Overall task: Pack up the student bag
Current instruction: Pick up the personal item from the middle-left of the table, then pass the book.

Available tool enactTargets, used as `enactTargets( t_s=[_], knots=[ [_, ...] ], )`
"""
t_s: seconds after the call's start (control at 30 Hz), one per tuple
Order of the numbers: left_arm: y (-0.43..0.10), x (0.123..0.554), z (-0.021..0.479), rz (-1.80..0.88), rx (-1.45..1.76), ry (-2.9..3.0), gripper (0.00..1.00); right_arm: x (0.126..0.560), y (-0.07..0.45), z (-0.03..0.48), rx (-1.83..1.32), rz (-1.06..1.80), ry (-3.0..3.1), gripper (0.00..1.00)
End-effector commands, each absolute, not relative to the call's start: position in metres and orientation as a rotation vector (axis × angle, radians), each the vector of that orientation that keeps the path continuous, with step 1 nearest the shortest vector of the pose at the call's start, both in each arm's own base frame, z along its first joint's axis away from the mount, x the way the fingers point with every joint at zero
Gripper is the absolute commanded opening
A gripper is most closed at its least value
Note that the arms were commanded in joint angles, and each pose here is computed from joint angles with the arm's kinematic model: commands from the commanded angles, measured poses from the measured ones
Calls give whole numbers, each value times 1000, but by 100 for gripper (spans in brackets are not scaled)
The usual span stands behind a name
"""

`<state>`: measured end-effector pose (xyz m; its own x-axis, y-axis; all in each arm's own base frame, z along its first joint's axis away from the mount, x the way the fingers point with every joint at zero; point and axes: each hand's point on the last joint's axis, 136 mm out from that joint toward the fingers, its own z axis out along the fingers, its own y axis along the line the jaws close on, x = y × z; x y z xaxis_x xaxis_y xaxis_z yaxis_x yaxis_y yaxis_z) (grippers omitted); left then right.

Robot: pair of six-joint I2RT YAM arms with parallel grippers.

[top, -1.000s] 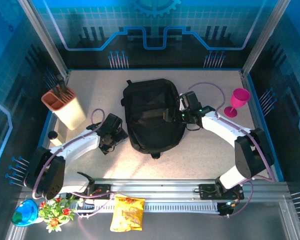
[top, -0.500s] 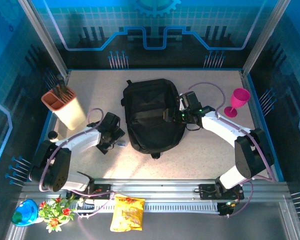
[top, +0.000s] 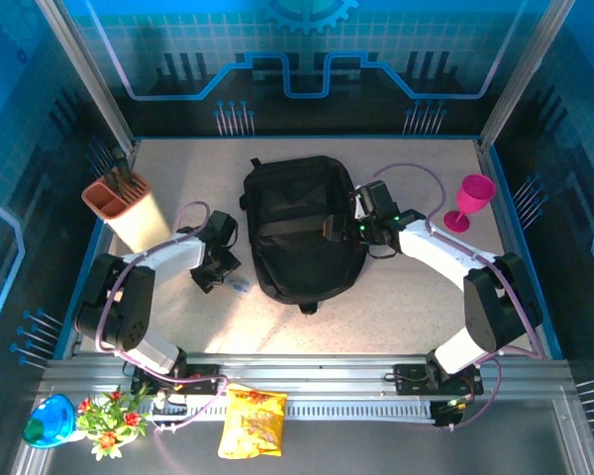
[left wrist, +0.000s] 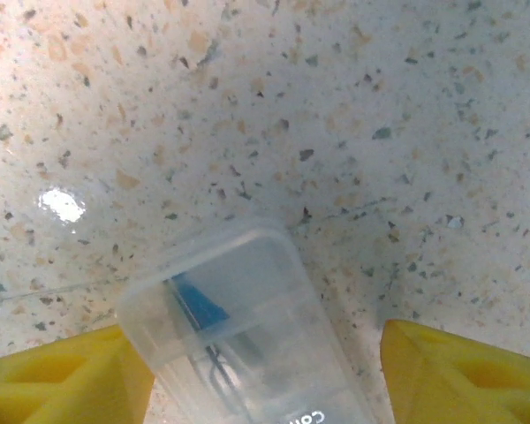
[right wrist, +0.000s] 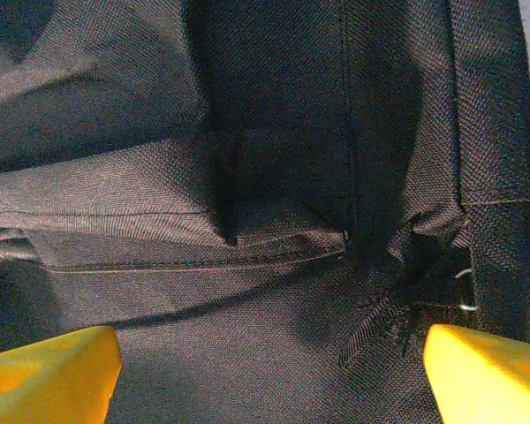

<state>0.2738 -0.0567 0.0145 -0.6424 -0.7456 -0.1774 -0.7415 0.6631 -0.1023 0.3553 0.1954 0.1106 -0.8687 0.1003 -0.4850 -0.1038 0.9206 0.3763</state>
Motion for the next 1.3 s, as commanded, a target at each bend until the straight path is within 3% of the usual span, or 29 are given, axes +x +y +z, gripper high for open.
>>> enactTargets(
  t_s=[0.0,0.13,0.4,0.9,1.27],
  knots=[
    [-52,301,22,-48,-1171,2585,59,357,204,113,-11,564,2566,89],
    [-55,301,25,-77,-1151,2591,50,357,205,114,-13,569,2564,89],
    [-67,307,37,-182,-1065,2610,42,353,212,120,-35,644,2530,89],
    [-80,309,48,-294,-1003,2654,44,344,236,132,-117,754,2480,89],
    [-118,326,123,-691,-799,2522,43,302,329,163,-424,1095,2352,88]
  ],
)
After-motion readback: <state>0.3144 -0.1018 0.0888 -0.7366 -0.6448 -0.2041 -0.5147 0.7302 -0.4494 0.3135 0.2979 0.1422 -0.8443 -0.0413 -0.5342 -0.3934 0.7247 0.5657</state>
